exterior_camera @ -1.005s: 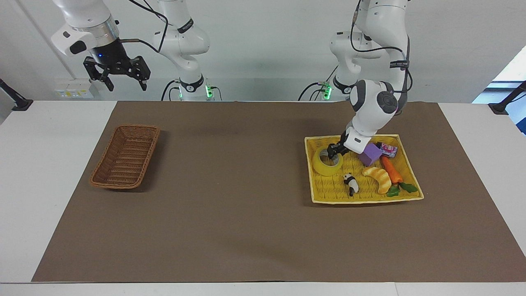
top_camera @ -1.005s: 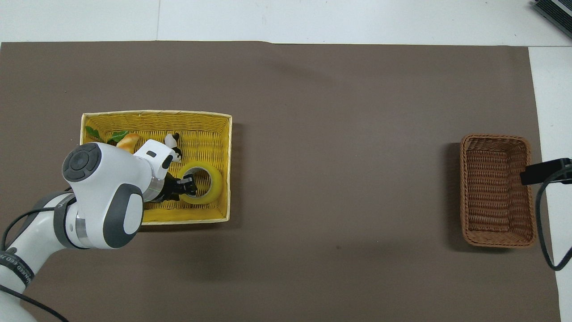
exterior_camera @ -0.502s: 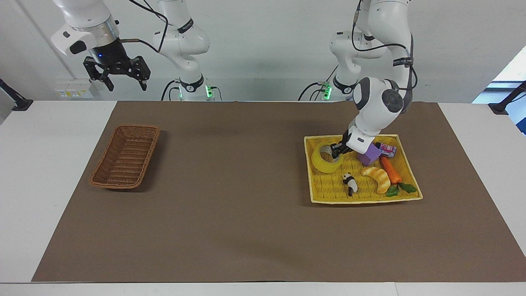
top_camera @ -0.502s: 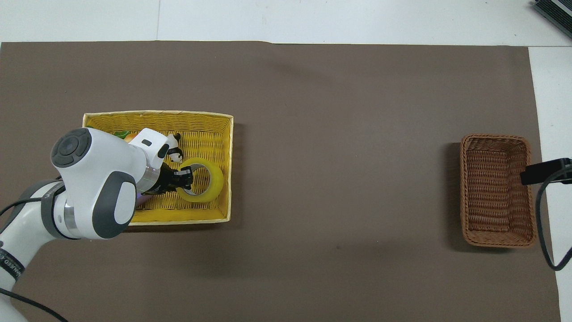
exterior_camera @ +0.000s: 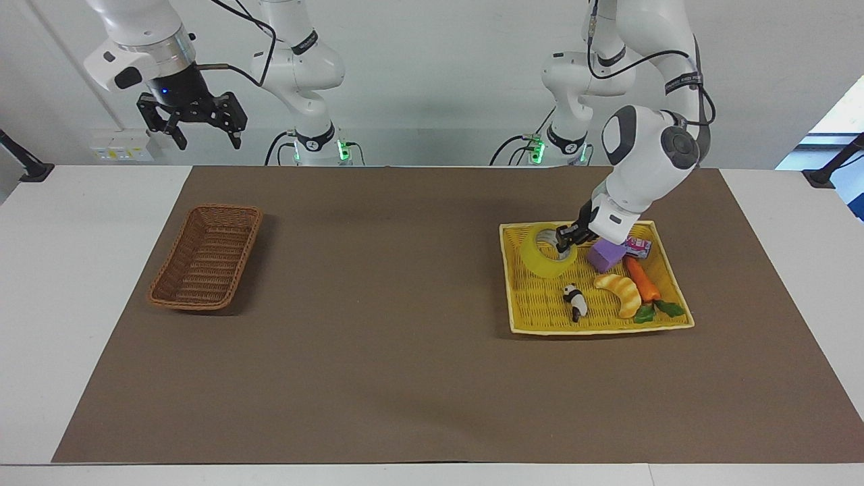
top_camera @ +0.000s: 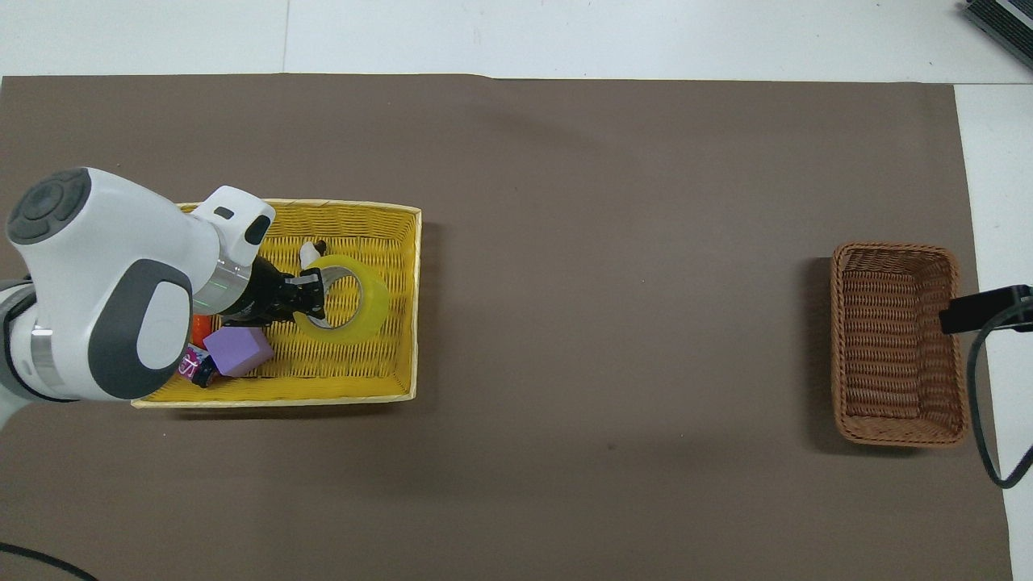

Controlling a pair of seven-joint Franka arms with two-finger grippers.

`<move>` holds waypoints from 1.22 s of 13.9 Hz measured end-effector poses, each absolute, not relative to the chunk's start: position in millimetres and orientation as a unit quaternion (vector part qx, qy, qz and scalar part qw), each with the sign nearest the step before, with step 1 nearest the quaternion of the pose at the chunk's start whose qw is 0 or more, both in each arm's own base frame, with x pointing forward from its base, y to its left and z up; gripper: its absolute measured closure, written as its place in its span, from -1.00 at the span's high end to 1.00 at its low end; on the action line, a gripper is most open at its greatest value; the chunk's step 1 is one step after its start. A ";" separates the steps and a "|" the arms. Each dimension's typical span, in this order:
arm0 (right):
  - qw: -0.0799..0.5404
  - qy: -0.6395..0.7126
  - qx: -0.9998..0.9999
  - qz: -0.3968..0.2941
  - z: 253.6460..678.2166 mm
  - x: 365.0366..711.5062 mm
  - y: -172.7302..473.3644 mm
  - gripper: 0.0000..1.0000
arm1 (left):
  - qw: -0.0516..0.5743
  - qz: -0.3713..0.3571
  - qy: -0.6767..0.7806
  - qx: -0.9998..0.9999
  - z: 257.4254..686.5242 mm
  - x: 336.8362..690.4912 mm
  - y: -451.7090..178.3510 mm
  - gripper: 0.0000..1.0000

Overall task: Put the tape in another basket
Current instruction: 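Close the left gripper on the tape roll's rim and lift it, then carry the tape with the left gripper while the right gripper reaches toward it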

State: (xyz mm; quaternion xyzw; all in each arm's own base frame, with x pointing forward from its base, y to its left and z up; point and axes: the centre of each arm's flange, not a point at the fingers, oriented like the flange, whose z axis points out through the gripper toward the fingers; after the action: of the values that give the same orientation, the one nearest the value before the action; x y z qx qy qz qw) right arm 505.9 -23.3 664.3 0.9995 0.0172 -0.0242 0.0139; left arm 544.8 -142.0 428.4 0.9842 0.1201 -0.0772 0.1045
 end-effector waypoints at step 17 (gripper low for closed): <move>-0.007 0.034 0.999 0.012 643.9 524.2 -2.8 1.00 | 0.043 -0.055 0.126 0.990 507.5 501.0 -261.4 -0.55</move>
State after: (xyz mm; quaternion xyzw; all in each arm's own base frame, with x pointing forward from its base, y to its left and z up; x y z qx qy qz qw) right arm 524.2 -2.8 643.9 0.9993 0.0338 0.0117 -0.0070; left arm 501.0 -261.4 507.5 0.9896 0.1260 -0.0549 0.0426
